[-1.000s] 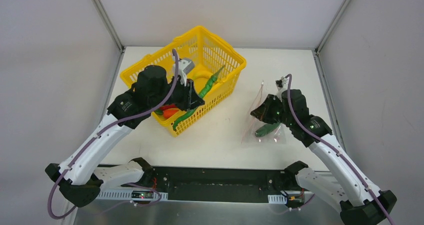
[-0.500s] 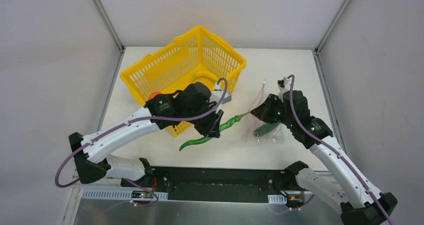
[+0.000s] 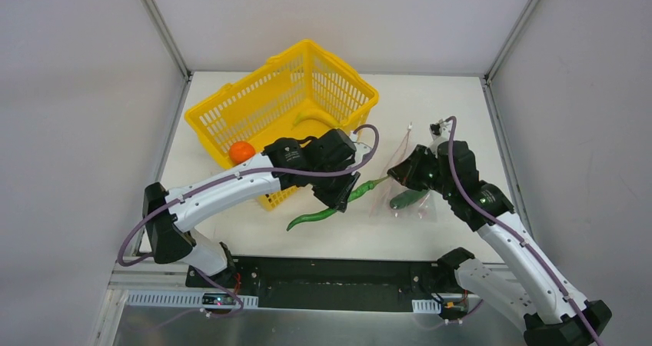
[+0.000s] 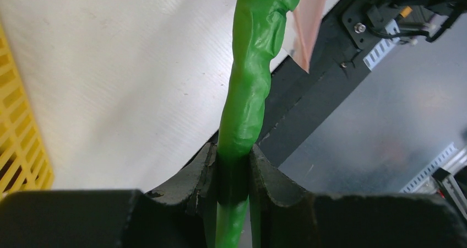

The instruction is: Place the food in the zip-top bag and seal the zipper

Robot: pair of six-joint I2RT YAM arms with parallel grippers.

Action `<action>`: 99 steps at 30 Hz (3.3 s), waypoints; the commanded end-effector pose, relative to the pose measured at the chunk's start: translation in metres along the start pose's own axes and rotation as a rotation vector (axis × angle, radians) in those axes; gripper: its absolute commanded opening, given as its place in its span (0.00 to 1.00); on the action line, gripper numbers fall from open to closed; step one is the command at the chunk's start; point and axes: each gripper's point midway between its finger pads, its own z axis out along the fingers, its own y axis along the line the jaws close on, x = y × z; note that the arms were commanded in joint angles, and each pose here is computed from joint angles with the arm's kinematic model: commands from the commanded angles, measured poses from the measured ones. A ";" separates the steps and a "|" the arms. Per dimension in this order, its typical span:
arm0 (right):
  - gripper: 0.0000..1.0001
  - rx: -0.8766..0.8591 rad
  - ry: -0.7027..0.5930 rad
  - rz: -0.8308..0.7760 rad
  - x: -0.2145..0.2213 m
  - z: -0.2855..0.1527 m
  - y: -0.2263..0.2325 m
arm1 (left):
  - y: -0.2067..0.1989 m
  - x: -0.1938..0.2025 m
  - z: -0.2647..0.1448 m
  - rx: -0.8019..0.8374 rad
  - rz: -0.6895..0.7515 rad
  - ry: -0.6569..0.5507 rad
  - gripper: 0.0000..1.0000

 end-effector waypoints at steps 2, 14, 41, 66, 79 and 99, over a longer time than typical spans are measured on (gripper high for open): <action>0.01 -0.023 -0.053 -0.009 -0.011 -0.005 0.007 | 0.009 -0.009 -0.006 -0.091 -0.044 -0.033 0.00; 0.01 -0.039 -0.031 -0.011 -0.010 -0.006 0.011 | 0.012 -0.017 -0.008 -0.130 -0.024 -0.018 0.00; 0.00 0.063 -0.040 -0.061 -0.007 0.011 0.008 | 0.012 -0.041 -0.005 -0.237 -0.022 0.080 0.03; 0.00 -0.187 0.003 -0.050 0.014 0.012 0.054 | 0.022 -0.044 0.023 -0.264 -0.112 0.113 0.03; 0.00 -0.233 -0.054 0.111 0.014 0.016 0.054 | 0.030 -0.056 0.008 -0.303 0.003 0.131 0.37; 0.00 -0.258 0.018 0.233 -0.001 0.008 0.050 | 0.024 -0.034 -0.037 -0.214 0.097 0.040 0.55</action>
